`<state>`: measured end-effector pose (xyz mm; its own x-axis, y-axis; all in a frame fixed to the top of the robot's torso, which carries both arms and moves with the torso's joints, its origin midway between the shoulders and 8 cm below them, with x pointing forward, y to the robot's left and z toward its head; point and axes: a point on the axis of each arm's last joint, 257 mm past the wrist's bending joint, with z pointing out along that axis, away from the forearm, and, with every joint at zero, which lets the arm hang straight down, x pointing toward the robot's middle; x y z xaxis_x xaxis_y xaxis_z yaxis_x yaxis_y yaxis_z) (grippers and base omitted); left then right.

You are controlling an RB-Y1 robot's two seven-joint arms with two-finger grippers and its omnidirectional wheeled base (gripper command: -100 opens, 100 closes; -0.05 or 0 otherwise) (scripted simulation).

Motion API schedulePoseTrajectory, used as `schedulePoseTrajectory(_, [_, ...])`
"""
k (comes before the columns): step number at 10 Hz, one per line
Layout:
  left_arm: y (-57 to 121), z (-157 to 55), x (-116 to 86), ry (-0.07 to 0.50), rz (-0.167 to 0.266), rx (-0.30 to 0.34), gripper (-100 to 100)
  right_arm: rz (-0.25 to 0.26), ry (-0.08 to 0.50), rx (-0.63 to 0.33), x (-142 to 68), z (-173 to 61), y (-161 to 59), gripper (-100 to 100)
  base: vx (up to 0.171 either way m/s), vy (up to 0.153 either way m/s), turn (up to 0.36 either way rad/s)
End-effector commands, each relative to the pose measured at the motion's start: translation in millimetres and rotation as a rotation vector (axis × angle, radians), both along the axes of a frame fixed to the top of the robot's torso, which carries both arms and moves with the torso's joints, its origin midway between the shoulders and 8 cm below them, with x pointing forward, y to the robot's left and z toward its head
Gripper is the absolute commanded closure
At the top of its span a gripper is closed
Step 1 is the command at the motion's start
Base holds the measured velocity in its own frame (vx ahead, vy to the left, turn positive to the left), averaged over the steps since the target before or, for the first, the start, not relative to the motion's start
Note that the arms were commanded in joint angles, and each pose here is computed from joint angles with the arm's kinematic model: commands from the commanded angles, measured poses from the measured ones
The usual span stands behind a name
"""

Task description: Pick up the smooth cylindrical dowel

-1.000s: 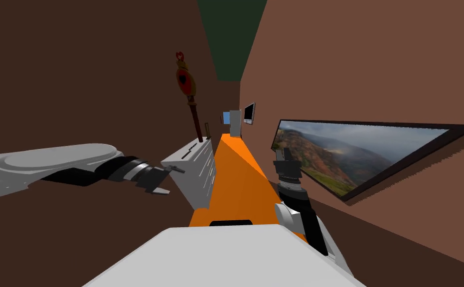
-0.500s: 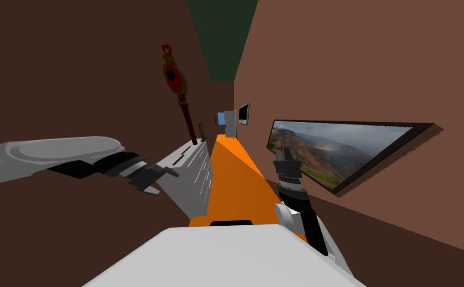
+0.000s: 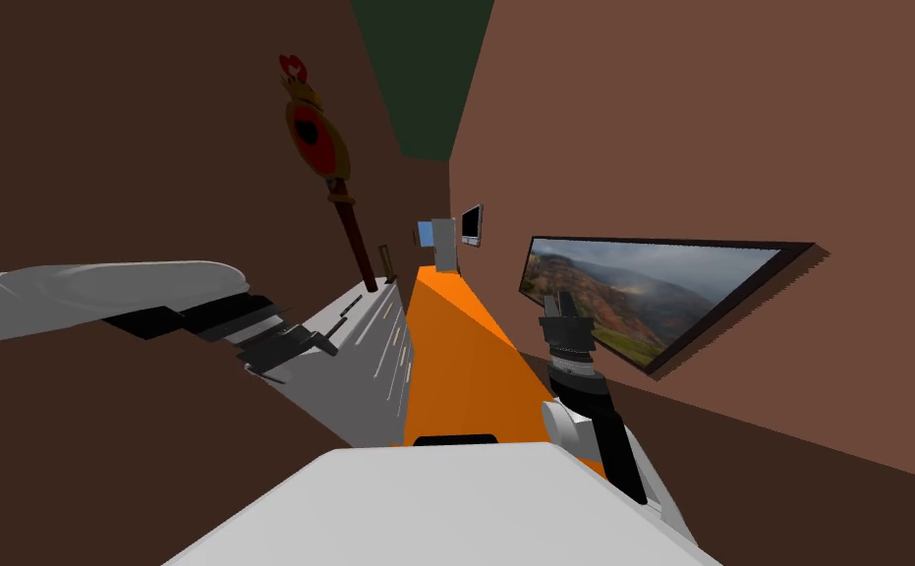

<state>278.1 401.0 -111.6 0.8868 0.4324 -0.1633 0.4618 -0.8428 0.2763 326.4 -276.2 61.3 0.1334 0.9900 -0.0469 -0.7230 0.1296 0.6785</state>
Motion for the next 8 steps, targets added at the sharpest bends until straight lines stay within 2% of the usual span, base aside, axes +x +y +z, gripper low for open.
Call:
schedulePoseTrajectory(1, [10.3,-3.7,-0.7,0.002,-0.021,0.036,-100,0.000,0.000,0.000,0.0,0.0,0.0,0,0.080,0.058,-0.094])
schedulePoseTrajectory(3, [37.2,-4.0,-3.7,0.017,-0.072,0.129,-100,0.000,0.000,0.000,0.0,0.0,0.0,0,0.098,0.077,-0.189])
schedulePoseTrajectory(4, [39.6,-4.4,-3.6,0.016,-0.073,0.138,-100,0.000,0.000,0.000,0.0,0.0,0.0,0,0.099,0.084,-0.095])
schedulePoseTrajectory(6, [62.4,-4.2,-6.7,0.030,-0.111,0.213,-100,0.000,0.000,0.000,0.0,0.0,0.0,0,0.104,0.089,-0.167])
schedulePoseTrajectory(8, [77.4,-4.2,-9.5,0.042,-0.135,0.259,-100,0.000,0.000,0.000,0.0,0.0,0.0,0,0.148,0.081,-0.143])
